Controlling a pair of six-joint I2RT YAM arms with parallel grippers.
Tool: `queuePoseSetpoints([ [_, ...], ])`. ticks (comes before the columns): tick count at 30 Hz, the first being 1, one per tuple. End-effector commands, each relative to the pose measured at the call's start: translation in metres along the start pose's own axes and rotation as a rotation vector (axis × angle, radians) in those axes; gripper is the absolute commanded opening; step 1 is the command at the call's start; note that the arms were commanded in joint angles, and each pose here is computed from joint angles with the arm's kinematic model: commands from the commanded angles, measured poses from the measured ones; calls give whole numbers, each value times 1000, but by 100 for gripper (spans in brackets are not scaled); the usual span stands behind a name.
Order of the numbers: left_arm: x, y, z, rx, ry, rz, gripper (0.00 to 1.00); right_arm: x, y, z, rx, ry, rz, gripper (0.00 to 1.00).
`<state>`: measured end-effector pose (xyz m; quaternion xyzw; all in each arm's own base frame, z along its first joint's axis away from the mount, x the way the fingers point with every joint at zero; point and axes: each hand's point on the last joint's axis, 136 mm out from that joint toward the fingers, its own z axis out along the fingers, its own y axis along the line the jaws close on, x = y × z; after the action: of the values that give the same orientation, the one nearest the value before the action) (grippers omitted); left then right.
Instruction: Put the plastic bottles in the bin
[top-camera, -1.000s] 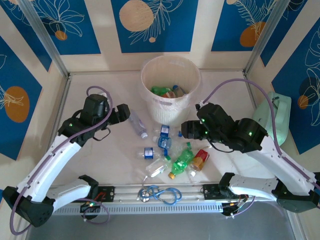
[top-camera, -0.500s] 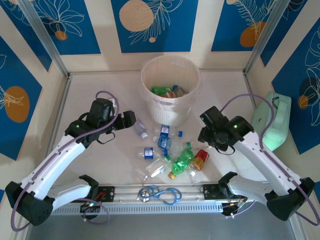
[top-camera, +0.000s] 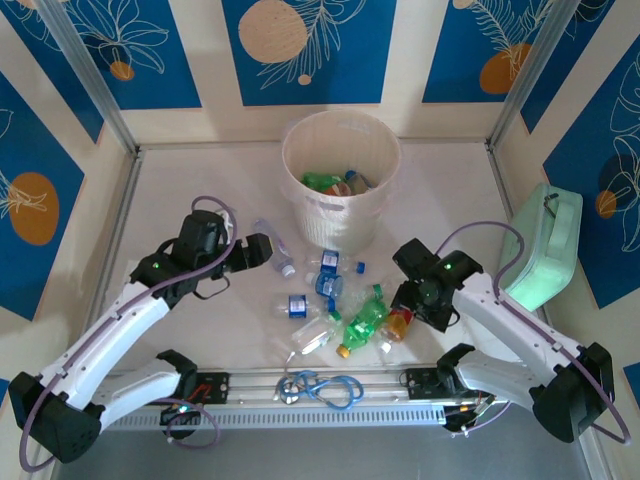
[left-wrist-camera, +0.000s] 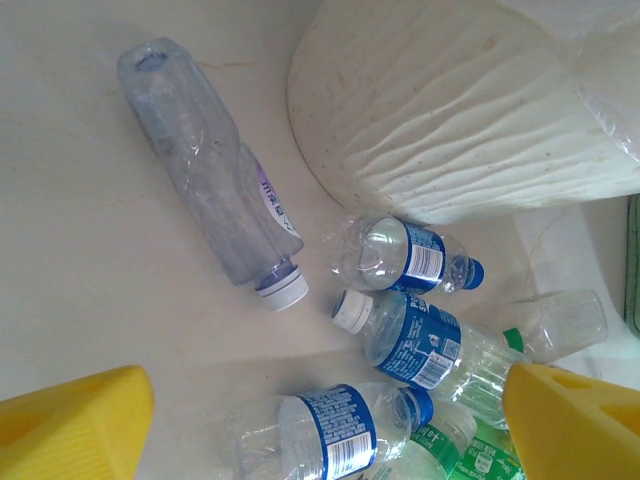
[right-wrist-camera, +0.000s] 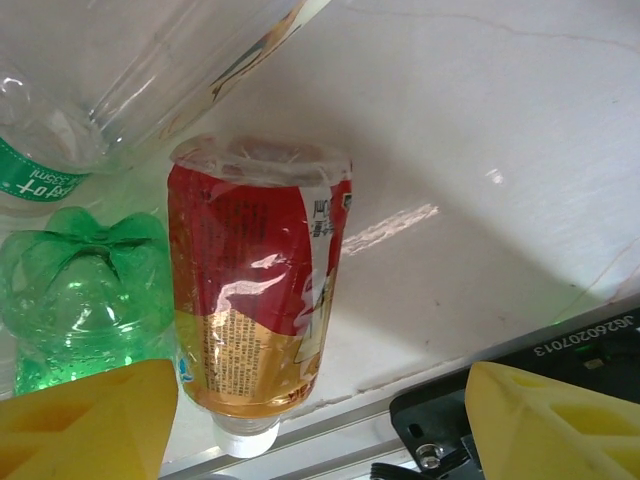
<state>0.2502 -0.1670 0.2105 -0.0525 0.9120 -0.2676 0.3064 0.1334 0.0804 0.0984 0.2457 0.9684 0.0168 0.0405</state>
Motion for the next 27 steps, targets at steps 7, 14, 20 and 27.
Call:
queuePoseSetpoints([
  [7,3,-13,1,82,1,-37,90,8,18,23,-20,84,18,78],
  [14,2,-19,0,115,-1,-41,90,7,17,37,-48,119,58,77],
  [20,2,-22,1,126,3,-40,90,1,9,43,-11,118,68,75],
  [27,2,-21,2,125,5,-41,90,-7,16,51,-5,129,57,75],
])
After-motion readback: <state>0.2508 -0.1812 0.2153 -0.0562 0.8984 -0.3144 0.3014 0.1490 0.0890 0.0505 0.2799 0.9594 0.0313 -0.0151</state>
